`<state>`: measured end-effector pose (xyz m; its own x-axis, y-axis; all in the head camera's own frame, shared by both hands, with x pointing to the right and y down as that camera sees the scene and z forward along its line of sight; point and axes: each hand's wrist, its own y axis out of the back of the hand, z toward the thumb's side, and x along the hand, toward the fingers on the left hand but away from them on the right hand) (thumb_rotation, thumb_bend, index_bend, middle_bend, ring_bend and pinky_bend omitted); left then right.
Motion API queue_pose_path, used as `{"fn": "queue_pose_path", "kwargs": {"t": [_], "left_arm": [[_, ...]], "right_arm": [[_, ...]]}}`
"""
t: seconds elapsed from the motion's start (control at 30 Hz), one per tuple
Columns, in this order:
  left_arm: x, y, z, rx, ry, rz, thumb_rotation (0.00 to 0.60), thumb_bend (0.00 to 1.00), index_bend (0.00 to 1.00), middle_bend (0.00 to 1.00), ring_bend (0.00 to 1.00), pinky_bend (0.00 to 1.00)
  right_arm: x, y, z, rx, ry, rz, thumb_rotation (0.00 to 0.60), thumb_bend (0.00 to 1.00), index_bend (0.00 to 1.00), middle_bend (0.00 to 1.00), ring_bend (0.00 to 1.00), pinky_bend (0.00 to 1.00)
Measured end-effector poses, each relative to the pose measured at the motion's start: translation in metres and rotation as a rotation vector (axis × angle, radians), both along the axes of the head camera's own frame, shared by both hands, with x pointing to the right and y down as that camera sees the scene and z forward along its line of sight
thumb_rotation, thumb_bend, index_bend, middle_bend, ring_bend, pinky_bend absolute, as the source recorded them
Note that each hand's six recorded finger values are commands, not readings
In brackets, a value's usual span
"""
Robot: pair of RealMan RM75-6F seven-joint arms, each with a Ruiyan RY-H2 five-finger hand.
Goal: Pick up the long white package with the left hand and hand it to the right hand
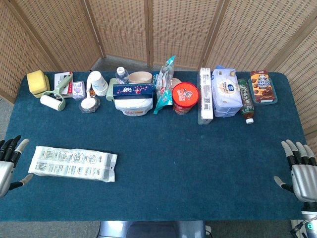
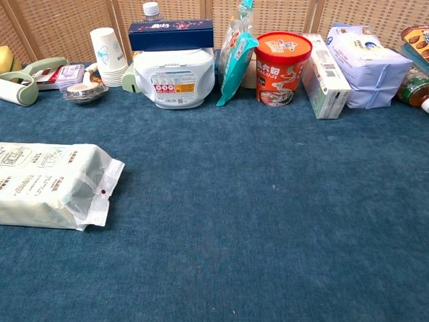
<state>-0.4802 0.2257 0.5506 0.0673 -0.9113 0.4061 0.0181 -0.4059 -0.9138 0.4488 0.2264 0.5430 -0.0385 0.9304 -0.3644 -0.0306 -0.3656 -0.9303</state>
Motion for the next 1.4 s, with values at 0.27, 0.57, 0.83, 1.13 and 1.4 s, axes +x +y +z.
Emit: {"fn": "queue_pose_path", "kwargs": {"t": [0.27, 0.57, 0.83, 1.13, 1.4], "left_arm": [[-0.001, 0.001, 0.005, -0.024, -0.006, 0.003, 0.600, 0.00, 0.00, 0.00, 0.00, 0.00], [0.004, 0.008, 0.029, -0.164, -0.009, 0.085, 0.600, 0.00, 0.00, 0.00, 0.00, 0.00], [-0.011, 0.003, 0.054, -0.223, -0.042, 0.061, 0.600, 0.00, 0.00, 0.00, 0.00, 0.00], [-0.023, -0.001, 0.083, -0.285, -0.069, 0.023, 0.600, 0.00, 0.00, 0.00, 0.00, 0.00], [-0.020, -0.010, 0.094, -0.265, -0.021, 0.026, 0.600, 0.00, 0.00, 0.00, 0.00, 0.00]], "right_arm": [[-0.003, 0.000, 0.002, -0.007, 0.002, -0.005, 0.600, 0.00, 0.00, 0.00, 0.00, 0.00], [-0.001, 0.001, 0.000, -0.011, -0.016, 0.008, 0.600, 0.00, 0.00, 0.00, 0.00, 0.00], [0.000, 0.000, -0.003, -0.015, -0.036, 0.016, 0.600, 0.00, 0.00, 0.00, 0.00, 0.00], [0.002, -0.001, -0.003, -0.027, -0.045, 0.026, 0.600, 0.00, 0.00, 0.00, 0.00, 0.00], [0.004, -0.002, -0.002, -0.030, -0.049, 0.036, 0.600, 0.00, 0.00, 0.00, 0.00, 0.00]]}}
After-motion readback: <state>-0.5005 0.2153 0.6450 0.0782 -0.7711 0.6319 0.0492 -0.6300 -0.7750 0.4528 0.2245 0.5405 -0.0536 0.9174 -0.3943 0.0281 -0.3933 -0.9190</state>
